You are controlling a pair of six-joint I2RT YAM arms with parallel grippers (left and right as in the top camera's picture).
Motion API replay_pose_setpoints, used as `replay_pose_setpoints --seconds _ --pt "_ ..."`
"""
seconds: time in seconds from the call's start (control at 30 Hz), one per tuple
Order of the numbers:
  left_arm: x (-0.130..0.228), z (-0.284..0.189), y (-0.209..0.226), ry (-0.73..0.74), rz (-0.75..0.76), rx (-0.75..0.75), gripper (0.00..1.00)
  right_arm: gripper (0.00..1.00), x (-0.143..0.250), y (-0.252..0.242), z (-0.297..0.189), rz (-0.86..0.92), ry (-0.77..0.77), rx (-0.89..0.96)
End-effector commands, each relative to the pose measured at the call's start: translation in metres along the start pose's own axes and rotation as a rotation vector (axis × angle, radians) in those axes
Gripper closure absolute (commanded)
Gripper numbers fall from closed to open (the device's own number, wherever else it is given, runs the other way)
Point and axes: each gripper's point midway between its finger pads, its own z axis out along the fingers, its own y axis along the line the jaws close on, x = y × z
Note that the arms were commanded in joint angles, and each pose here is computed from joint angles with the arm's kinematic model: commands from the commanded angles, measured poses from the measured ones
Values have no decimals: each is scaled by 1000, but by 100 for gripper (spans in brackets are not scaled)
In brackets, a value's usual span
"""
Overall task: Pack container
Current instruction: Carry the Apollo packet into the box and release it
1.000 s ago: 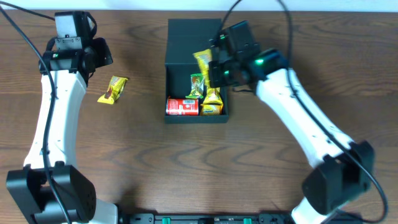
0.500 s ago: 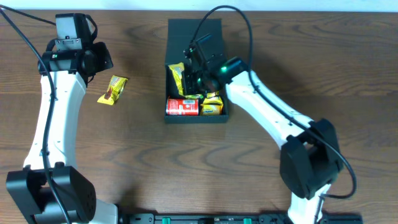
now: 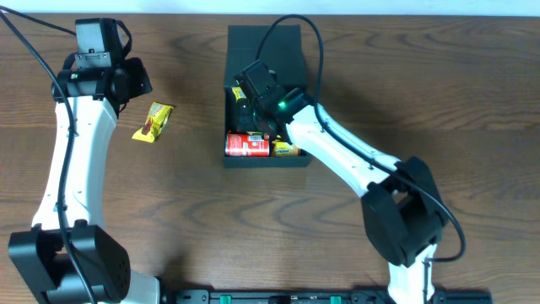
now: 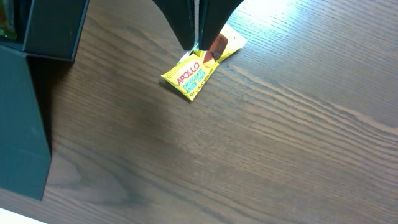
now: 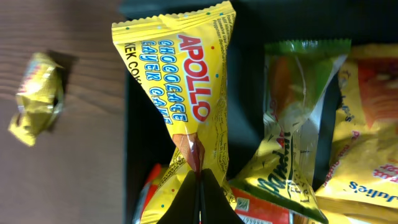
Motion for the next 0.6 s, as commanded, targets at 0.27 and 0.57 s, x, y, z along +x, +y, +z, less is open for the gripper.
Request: replay_pose_setpoints --seconds 0.27,0.57 --pt "-3 -2 5 -10 -17 -25 94 99 14 -14 31 71 35 72" --pt "-4 -2 5 -10 -17 -25 94 98 10 -19 31 68 11 100"
